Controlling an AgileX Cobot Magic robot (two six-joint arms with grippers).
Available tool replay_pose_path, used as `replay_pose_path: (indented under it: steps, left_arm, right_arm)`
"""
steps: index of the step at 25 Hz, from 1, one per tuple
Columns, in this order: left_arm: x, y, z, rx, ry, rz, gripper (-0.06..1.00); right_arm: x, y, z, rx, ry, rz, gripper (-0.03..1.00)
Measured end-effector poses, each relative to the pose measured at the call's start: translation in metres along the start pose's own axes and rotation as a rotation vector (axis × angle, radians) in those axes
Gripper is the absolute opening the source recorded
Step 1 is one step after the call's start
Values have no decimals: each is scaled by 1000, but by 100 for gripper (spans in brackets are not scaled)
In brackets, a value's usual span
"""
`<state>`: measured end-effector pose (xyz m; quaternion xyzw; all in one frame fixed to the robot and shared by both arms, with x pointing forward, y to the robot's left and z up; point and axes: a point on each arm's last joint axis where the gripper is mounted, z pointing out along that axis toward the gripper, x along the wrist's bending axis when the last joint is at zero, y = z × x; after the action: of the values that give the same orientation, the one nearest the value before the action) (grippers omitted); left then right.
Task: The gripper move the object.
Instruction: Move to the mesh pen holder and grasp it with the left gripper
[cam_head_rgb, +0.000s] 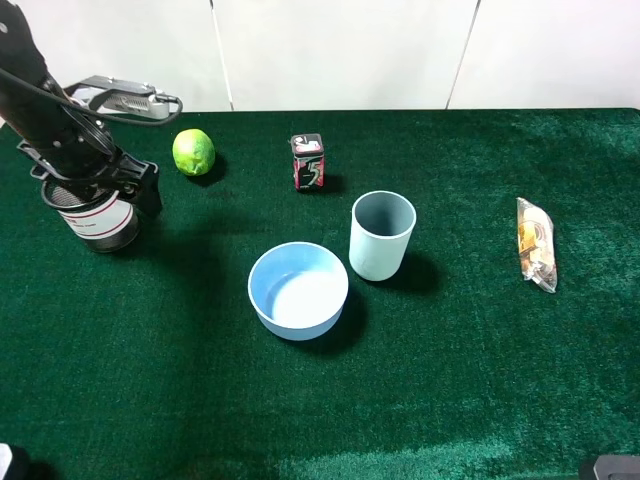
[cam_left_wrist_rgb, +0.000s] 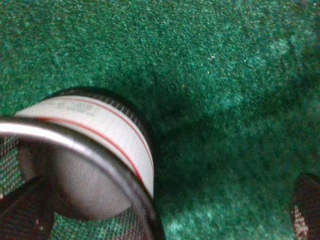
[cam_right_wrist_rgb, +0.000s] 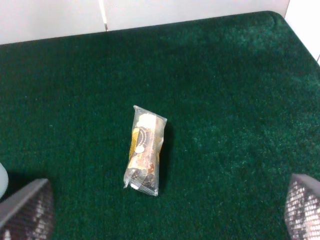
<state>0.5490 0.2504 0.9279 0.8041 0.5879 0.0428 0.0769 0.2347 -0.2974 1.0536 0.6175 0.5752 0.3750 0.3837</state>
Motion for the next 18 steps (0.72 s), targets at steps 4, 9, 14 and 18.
replay_pose_path:
  steps: [4, 9, 14, 18]
  left_arm:
    - [1, 2, 10, 2, 2, 13, 94]
    - [2, 2, 20, 16, 0, 15, 90]
    - [2, 2, 23, 20, 0, 15, 83]
    - [2, 2, 23, 18, 0, 15, 74]
  right_arm:
    - [0, 0, 0, 0, 1, 0, 69]
    - [0, 0, 0, 0, 1, 0, 69]
    - [0, 0, 0, 0, 1, 0, 69]
    - [0, 0, 0, 0, 1, 0, 69]
